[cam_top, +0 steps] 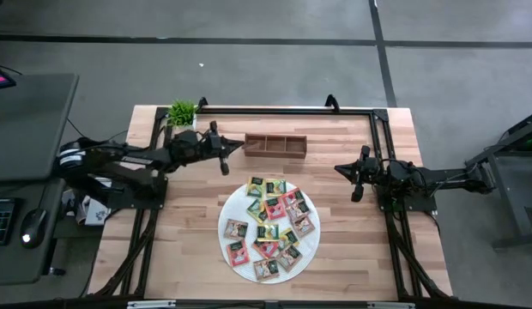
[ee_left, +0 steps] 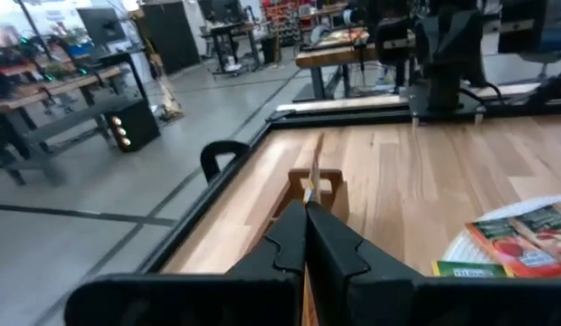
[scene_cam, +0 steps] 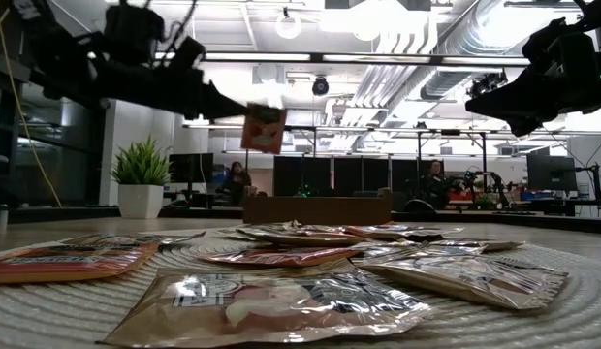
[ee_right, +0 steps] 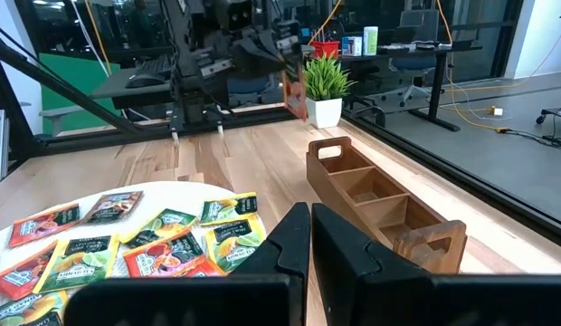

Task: Pick & Place Tea
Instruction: Put the orange tea bag into the left section of the wooden organizer

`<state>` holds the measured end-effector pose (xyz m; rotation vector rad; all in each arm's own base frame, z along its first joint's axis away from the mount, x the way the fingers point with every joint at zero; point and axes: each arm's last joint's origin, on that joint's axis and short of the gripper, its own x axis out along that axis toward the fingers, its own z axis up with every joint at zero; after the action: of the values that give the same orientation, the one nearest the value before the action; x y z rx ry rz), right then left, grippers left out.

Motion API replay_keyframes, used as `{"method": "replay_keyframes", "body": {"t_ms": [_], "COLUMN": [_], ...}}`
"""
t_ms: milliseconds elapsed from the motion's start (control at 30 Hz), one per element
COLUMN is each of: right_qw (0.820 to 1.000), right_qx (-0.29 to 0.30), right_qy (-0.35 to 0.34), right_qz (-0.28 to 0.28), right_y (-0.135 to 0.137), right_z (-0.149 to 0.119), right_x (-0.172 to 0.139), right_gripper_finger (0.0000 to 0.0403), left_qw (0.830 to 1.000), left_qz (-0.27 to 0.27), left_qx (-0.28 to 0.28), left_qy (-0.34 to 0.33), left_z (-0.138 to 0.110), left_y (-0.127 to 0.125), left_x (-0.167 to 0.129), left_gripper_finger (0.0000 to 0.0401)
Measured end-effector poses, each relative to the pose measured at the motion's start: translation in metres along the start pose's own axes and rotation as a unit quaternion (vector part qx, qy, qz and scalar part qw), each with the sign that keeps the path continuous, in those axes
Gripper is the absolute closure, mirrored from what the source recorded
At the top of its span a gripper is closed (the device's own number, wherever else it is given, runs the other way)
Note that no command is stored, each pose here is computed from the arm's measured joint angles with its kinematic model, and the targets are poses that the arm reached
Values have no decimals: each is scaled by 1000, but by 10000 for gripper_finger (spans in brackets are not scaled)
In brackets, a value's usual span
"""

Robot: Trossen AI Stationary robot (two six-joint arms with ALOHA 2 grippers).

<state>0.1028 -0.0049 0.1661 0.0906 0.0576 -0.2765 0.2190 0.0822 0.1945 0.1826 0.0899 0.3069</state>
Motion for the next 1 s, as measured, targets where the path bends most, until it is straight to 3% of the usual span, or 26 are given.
{"method": "replay_keyframes", "body": {"t_ms": [333, 700, 1000], "right_qw": [1000, 1000, 1000], "right_qx": [0, 0, 0], "right_qy": [0, 0, 0], "right_qz": [0, 0, 0], "right_y": [0, 0, 0], "right_z": [0, 0, 0], "right_x": [0, 0, 0], "right_gripper_finger": [391, 391, 391], "left_qw": [999, 995, 989], "left_qz": [-31, -27, -35], "left_qx": [-32, -90, -141], "left_qy": [4, 23, 40], "left_z": [-10, -33, -53], "left_y": [28, 52, 58], "left_x": [32, 36, 41], "left_gripper_finger": [401, 401, 401]}}
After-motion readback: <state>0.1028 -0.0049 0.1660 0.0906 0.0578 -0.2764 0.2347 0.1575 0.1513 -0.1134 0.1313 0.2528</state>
